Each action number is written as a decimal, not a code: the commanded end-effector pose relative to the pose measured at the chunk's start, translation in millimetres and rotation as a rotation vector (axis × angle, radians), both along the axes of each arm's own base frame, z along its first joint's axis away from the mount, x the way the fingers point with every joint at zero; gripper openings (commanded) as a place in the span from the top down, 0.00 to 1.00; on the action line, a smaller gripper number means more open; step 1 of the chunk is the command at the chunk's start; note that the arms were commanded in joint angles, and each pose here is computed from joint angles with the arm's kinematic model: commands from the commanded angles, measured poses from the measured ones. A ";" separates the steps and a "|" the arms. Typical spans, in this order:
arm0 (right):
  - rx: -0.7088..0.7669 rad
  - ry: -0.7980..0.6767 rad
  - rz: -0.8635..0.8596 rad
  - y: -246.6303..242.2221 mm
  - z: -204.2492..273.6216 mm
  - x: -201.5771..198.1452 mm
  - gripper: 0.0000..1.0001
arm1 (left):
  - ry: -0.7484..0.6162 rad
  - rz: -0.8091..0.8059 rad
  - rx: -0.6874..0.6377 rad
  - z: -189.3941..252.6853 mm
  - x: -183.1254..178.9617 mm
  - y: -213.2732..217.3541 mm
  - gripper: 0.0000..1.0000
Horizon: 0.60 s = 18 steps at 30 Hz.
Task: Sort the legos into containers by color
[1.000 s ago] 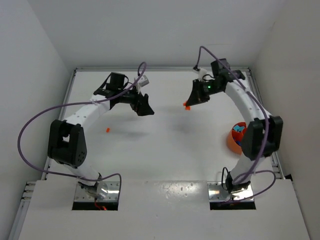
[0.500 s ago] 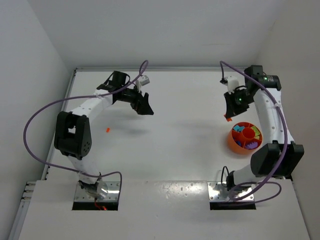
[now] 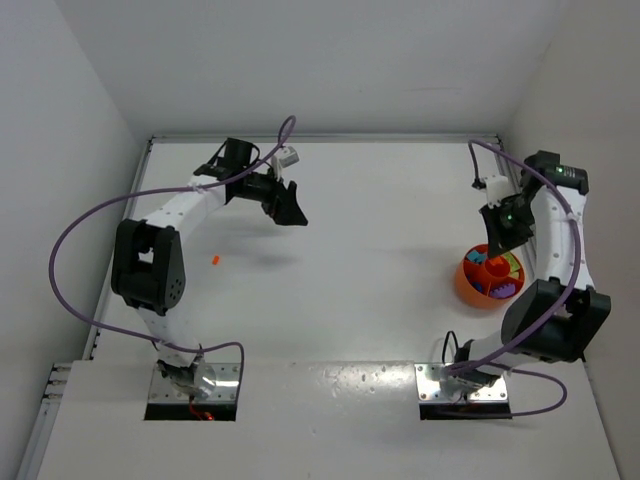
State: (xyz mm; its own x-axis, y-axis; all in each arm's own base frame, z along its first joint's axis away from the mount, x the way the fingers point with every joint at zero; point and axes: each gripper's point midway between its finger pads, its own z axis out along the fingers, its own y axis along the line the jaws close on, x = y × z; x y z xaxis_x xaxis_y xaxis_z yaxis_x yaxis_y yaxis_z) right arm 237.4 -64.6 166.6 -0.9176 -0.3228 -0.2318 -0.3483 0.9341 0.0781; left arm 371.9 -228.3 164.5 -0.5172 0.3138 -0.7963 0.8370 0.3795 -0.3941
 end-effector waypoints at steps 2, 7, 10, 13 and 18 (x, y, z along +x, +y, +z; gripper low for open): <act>0.010 0.072 -0.031 -10.6 -3.1 -22.7 1.00 | -0.025 -0.012 -0.027 10.3 5.6 3.2 0.00; 0.043 0.119 -0.071 -16.0 -14.1 -22.2 1.00 | -0.025 -0.012 -0.027 10.3 5.5 3.2 0.00; 0.060 0.134 -0.080 -15.8 -18.2 -23.9 1.00 | -0.016 -0.012 -0.025 9.5 4.1 3.5 0.00; 0.091 0.145 -0.078 -12.2 -22.4 -21.5 1.00 | -0.007 -0.011 -0.023 5.9 4.6 3.4 0.00; 0.122 0.191 -0.088 -9.4 -32.9 -21.7 1.00 | 0.005 0.011 -0.009 3.7 6.4 5.2 0.00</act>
